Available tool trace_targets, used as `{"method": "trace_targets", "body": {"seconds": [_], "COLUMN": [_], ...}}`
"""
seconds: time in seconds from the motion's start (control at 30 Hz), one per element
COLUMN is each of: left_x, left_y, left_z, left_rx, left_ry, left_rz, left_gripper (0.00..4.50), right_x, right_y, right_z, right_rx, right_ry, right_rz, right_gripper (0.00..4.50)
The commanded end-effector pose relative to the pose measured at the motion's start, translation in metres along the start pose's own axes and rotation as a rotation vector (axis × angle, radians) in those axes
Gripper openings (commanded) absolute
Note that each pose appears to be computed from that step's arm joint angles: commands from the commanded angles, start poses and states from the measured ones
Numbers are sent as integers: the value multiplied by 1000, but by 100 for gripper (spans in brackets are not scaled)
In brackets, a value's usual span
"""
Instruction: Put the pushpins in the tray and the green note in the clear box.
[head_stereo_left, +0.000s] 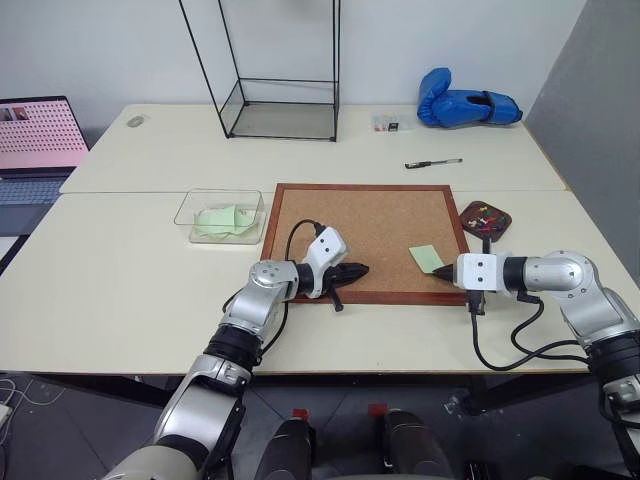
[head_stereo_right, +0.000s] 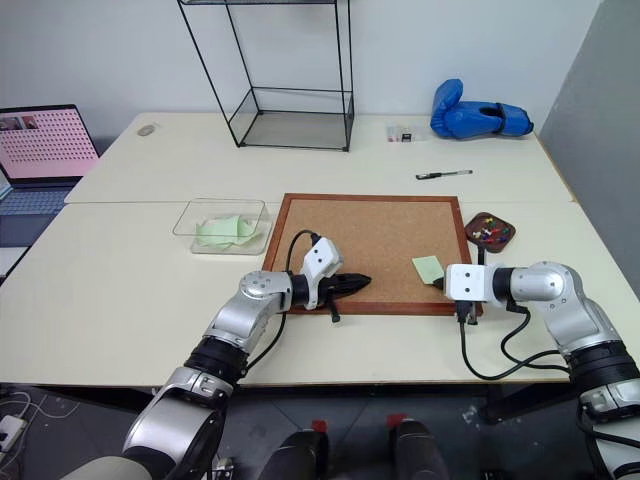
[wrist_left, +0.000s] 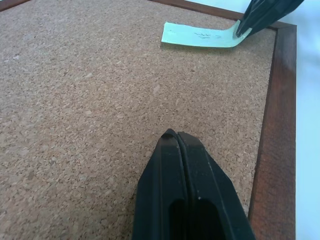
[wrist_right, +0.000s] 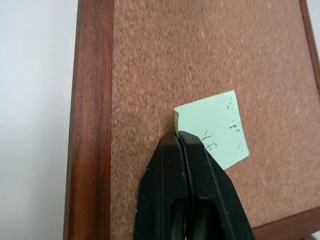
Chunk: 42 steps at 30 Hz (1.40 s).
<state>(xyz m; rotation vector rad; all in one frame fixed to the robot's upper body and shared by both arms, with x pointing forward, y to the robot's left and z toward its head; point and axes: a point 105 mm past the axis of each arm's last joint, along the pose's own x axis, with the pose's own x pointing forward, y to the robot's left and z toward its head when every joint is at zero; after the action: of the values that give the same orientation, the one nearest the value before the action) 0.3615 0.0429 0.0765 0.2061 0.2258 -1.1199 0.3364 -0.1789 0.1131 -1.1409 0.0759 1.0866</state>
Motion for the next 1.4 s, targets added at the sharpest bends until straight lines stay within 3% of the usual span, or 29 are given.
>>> {"method": "trace_targets", "body": {"seconds": [0.03, 0.3, 0.5, 0.77, 1.27, 1.4], "left_x": [-3, -16, -13, 8, 43, 46], "left_y": [12, 12, 0, 2, 0, -2], "left_z": [6, 48, 80, 82, 87, 88], "left_rx": [-132, -330, -585, -780, -851, -853], "left_ry": [-35, -204, -337, -340, -300, -298], "left_rz": [82, 77, 11, 26, -19, -32], "left_gripper": [37, 187, 299, 448, 448, 384], "right_x": [-4, 2, 6, 11, 14, 14], "right_y": [-22, -32, -39, -40, -39, -36], "right_z": [16, 19, 21, 31, 43, 46], "right_rx": [-184, -377, -445, -493, -497, -495], "right_ry": [-33, -27, -37, -80, -119, -131], "right_rz": [-104, -199, -250, -267, -269, -264], "right_gripper": [0, 0, 0, 0, 0, 0]}}
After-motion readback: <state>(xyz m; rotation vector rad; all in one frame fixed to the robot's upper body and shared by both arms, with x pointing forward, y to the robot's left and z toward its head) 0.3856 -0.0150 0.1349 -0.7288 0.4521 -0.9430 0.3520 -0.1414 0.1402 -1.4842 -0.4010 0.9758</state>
